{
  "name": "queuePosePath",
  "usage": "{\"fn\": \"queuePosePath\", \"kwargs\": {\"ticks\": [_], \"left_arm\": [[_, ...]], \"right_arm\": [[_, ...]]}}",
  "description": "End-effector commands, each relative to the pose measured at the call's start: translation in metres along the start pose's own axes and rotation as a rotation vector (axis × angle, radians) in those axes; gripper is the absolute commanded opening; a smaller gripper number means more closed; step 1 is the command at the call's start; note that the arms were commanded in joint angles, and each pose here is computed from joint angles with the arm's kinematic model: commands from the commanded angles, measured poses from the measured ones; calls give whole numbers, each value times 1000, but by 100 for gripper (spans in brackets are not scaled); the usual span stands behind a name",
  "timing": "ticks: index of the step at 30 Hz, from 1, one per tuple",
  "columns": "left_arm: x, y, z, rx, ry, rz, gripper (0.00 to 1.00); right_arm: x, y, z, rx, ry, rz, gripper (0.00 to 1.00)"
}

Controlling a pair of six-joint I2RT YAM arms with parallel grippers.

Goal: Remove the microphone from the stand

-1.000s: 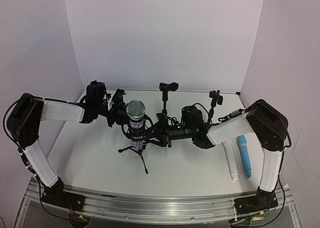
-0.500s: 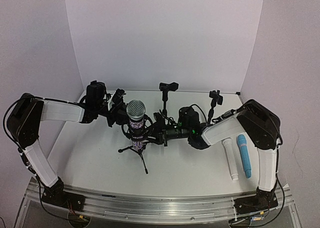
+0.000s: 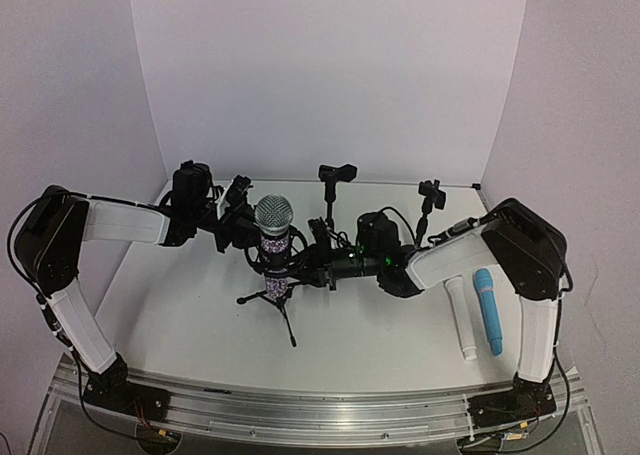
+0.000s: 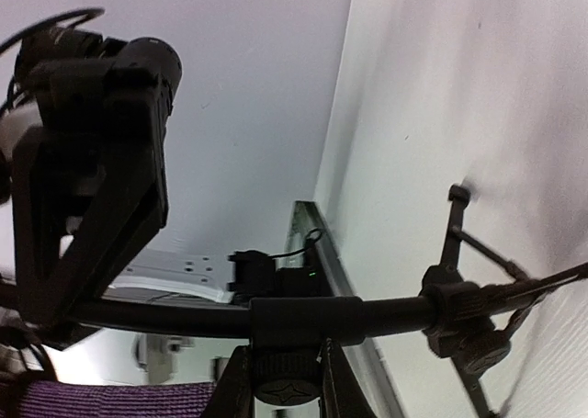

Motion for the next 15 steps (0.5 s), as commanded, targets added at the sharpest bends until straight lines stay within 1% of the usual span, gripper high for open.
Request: {"fn": "queuePosePath", "kwargs": {"ticks": [1, 3, 7, 10, 15], "left_arm": [[-2, 1, 7, -46, -32, 5, 0], [-2, 1, 8, -54, -37, 4, 0], [-2, 4, 7, -50, -48, 6, 0], [-2, 8, 7, -52, -53, 7, 0], [-2, 14, 1, -24, -60, 14, 0]], "right_arm": [[8, 47, 24, -702, 173, 47, 0], [13, 55, 22, -869, 199, 54, 0], [11, 51, 13, -1044, 257, 33, 0], [8, 52, 1, -1206, 314, 46, 0], [10, 48, -15, -1361, 379, 63, 0]]}}
Point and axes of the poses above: each gripper's point midway between its finger pads, its own x axis out along the fingers, its own z axis along the line the jaws close on, y = z × x, the point moved 5 cm from there along -x, back along the fingers, and after that the axes turned 9 degrees about x, right-handed, at the moved point
